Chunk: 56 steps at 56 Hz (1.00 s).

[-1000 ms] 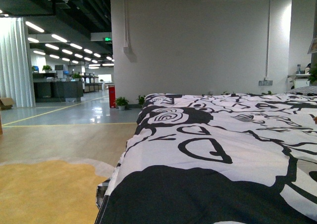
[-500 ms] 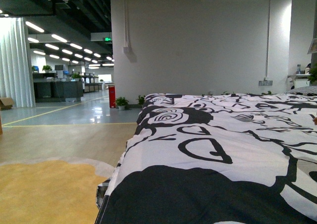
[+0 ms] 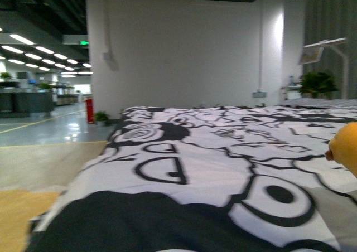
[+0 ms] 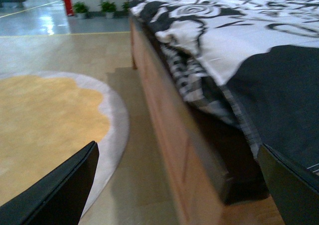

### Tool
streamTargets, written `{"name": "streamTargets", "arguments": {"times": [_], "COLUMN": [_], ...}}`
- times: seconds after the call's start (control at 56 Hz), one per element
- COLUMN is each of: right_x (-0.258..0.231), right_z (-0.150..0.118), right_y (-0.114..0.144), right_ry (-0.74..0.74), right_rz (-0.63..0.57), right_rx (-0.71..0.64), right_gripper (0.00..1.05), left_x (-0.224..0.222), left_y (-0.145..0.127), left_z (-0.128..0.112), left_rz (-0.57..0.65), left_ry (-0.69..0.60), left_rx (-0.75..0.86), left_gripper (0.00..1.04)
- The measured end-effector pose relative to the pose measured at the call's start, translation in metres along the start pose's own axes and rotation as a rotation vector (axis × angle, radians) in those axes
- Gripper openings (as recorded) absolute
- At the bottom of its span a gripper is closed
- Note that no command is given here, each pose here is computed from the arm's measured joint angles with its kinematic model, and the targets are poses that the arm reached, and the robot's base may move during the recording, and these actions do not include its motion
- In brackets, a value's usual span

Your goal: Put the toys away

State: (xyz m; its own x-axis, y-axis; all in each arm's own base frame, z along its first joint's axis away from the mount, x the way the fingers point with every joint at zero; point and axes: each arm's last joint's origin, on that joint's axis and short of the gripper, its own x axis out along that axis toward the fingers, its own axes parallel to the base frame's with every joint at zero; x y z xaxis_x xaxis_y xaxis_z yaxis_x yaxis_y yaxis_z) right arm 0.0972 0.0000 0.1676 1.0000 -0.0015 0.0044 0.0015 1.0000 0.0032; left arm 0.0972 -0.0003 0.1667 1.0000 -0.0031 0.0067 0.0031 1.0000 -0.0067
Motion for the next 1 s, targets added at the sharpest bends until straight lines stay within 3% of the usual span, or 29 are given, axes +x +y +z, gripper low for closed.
{"name": "streamTargets", "arguments": {"times": [1.0], "right_x": [0.0], "right_z": [0.0], "right_y": [0.0], "right_ry": [0.0], "right_rz": [0.001], "right_rx": [0.0], "right_gripper": [0.07], "left_x": [0.0], "left_y": [0.0], "left_z": [0.0], "left_rz": [0.001], "left_ry": [0.0], "left_rx": [0.0], "left_gripper": [0.98]}}
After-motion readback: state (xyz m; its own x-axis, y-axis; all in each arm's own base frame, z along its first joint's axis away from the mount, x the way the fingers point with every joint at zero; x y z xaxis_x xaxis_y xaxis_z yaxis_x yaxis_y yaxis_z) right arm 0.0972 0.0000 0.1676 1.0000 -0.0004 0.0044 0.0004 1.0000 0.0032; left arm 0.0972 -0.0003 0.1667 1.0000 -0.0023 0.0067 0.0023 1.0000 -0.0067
